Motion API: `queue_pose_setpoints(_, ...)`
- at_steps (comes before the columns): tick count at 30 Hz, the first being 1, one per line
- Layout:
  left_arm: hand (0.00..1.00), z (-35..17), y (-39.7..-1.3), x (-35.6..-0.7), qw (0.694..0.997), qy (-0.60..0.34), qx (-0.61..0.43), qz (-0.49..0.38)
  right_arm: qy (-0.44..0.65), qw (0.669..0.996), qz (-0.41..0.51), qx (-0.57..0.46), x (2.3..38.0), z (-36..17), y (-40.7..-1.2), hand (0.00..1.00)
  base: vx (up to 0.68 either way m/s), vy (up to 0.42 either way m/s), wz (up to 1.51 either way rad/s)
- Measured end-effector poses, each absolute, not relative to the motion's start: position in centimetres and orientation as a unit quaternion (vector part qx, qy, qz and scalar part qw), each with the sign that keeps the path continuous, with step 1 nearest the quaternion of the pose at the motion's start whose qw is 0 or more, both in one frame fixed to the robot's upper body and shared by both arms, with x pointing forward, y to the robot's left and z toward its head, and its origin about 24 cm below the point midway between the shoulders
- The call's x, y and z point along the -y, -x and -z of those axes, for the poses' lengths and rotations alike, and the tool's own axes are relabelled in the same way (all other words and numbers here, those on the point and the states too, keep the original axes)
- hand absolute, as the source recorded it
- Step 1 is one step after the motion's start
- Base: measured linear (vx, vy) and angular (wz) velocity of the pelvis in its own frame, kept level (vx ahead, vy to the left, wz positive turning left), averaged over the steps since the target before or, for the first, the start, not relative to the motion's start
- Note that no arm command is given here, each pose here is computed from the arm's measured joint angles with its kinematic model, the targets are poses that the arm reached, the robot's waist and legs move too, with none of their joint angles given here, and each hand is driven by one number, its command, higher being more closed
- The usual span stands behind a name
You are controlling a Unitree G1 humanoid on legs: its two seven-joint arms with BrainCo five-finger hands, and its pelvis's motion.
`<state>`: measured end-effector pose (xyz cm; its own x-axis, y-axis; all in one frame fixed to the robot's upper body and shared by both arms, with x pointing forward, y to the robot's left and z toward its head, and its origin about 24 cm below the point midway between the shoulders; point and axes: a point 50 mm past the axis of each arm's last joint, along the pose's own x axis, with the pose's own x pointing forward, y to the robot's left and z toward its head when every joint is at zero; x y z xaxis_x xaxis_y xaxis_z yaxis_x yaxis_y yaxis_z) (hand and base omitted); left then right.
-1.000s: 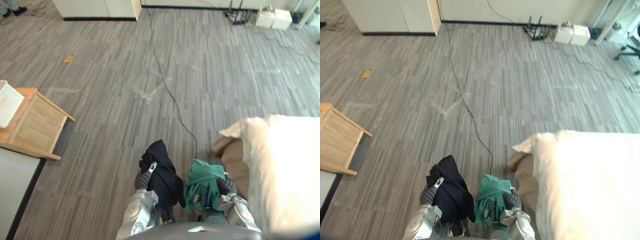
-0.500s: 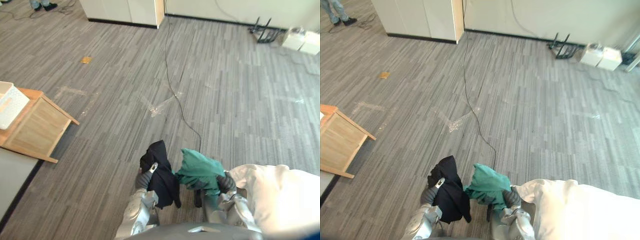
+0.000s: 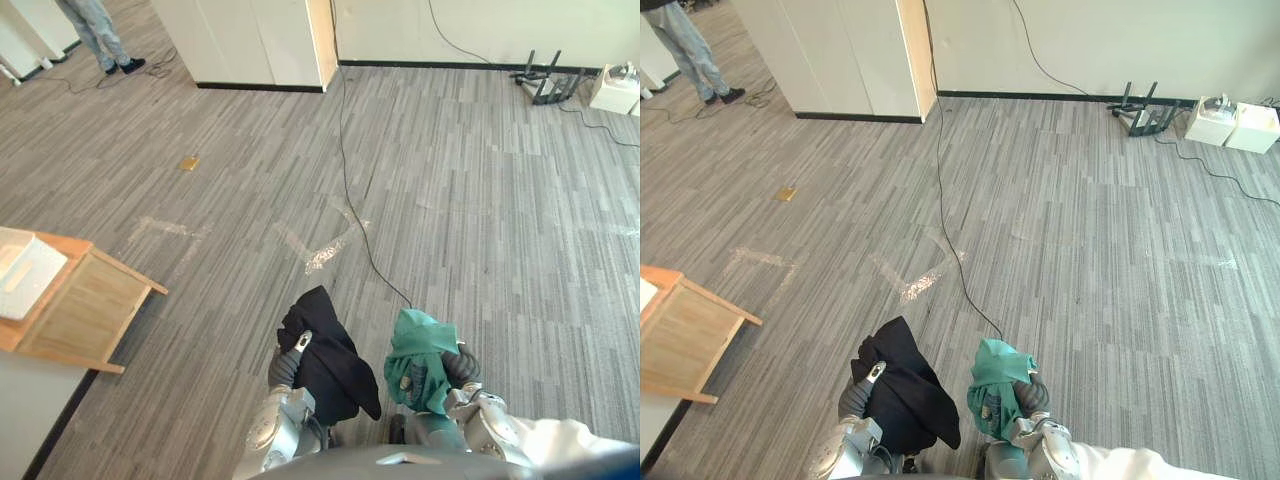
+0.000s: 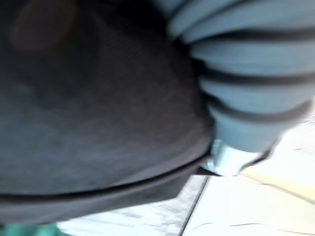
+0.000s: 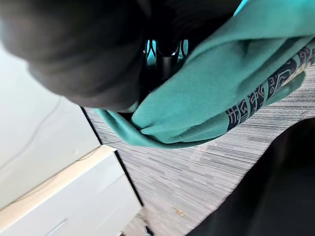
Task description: Tidy the bed and pick cloth on bed and put in laundry
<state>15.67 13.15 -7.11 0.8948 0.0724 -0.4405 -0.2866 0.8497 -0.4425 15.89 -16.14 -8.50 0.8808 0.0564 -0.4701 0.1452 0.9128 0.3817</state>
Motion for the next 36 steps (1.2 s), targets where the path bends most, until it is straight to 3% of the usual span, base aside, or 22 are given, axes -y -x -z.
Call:
queue_pose_setpoints(7,1.00,6.5,-15.9,-12.5,0.935,0.274,-0.196,-0.111,-0.197,0.950,0.026,-0.242,16.7,8.4,-15.0,1.00,0.47,0.131,0.15)
queue_pose_setpoints(19,1.00,6.1,-16.6,-14.2,0.951,0.231,-0.170,-0.114,-0.205,0.954,0.009,-0.220,14.6,7.8,-17.1,1.00,0.49,0.179,0.54)
queue_pose_setpoints(24,1.00,6.4,-16.4,-13.8,0.952,0.224,-0.186,-0.098,-0.217,0.941,0.044,-0.255,15.1,9.1,-14.1,1.00,0.28,-0.134,0.99)
queue_pose_setpoints(31,1.00,7.7,-15.0,-15.0,0.948,0.201,-0.221,-0.110,-0.224,0.940,0.047,-0.253,15.0,9.0,-14.1,1.00,0.33,-0.362,0.73)
queue_pose_setpoints(36,1.00,8.0,-14.6,-14.3,0.933,0.246,-0.230,-0.128,-0.202,0.951,0.038,-0.230,16.3,7.8,-15.5,1.00,0.39,-0.428,0.35)
